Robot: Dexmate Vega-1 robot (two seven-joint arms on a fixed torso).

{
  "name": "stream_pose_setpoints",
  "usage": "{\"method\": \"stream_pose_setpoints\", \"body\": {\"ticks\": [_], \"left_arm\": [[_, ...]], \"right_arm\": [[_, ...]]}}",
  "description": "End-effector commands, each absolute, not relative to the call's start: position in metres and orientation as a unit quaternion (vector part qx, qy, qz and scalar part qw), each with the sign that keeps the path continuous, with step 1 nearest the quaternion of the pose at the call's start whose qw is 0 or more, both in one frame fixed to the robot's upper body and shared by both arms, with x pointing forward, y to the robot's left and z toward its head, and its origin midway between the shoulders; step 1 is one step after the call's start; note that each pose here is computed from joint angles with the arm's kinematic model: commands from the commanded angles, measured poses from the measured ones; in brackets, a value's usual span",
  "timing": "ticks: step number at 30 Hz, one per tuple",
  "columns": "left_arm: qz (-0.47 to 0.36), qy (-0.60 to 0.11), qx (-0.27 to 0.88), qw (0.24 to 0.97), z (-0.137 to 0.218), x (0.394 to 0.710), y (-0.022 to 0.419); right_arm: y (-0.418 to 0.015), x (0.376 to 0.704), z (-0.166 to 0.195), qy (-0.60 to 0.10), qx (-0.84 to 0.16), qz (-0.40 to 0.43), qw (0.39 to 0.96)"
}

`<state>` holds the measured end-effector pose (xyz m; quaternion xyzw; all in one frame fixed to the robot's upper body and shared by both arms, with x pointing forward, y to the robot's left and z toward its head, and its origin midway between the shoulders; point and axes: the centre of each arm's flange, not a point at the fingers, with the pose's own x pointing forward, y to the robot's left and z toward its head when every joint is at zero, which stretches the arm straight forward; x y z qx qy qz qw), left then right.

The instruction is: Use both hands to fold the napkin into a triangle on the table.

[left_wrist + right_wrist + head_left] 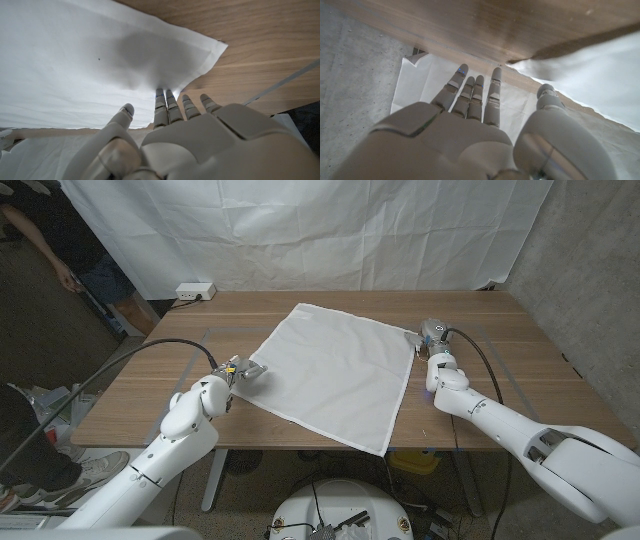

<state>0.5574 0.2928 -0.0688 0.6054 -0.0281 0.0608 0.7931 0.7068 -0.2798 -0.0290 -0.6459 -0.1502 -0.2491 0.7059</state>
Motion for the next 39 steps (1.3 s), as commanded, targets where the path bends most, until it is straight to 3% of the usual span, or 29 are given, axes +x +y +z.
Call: {"method": "stream_pose_setpoints", "body": {"ticks": [1,17,39], "left_arm": [[0.065,-0.028,0.607,0.792,-0.067,0.556,0.292],[0.065,-0.025,0.608,0.791,-0.068,0.556,0.296],[0.062,-0.021,0.606,0.792,-0.069,0.558,0.298]], "right_arm": [[-0.281,0.708,-0.039,-0.146,-0.652,-0.229,0.708],[-0.274,0.709,-0.039,-0.166,-0.619,-0.208,0.739],[-0.258,0.693,-0.029,-0.277,-0.572,-0.229,0.737]]}}
